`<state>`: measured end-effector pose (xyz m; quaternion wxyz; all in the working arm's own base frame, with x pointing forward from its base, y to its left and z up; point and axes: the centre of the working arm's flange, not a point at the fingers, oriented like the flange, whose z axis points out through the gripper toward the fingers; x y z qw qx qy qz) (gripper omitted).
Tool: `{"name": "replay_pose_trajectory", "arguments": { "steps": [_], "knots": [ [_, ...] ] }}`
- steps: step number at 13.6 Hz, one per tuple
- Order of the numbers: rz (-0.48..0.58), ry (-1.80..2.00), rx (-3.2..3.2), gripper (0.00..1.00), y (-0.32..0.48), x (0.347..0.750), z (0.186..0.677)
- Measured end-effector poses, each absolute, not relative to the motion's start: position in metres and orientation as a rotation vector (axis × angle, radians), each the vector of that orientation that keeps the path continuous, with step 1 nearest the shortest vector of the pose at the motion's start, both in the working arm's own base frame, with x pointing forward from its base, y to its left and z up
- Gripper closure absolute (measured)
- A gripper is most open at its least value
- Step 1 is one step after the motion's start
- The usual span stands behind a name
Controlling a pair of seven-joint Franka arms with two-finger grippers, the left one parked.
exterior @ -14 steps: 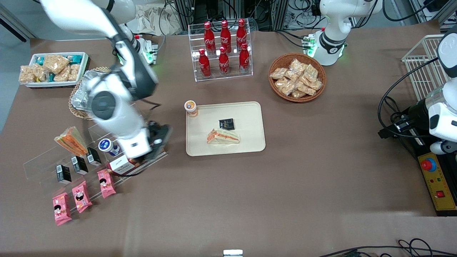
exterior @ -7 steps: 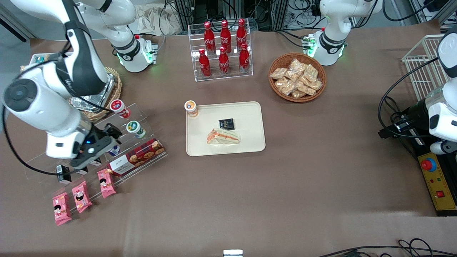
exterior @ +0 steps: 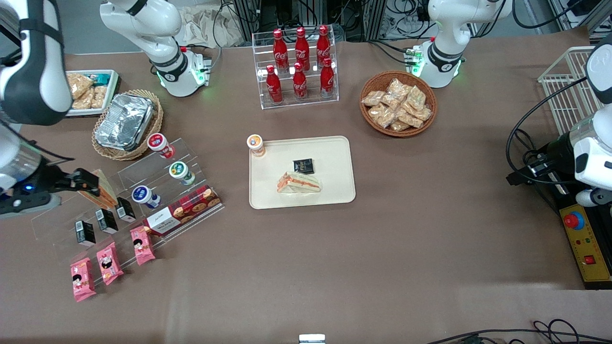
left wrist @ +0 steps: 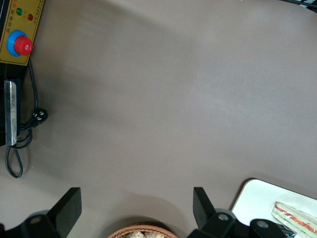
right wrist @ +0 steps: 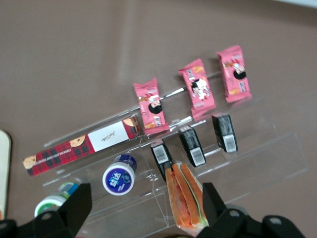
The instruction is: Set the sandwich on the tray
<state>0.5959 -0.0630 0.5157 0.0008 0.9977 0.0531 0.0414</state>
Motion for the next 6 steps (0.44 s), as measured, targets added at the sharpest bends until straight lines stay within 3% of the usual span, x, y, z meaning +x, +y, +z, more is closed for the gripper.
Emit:
{"name": "replay_pose_trajectory", "arguments": {
  "steps": [6],
  "knots": [
    [0.055,-0.131,3.154,0.0,-0.06,0.5872,0.5182]
  ]
}}
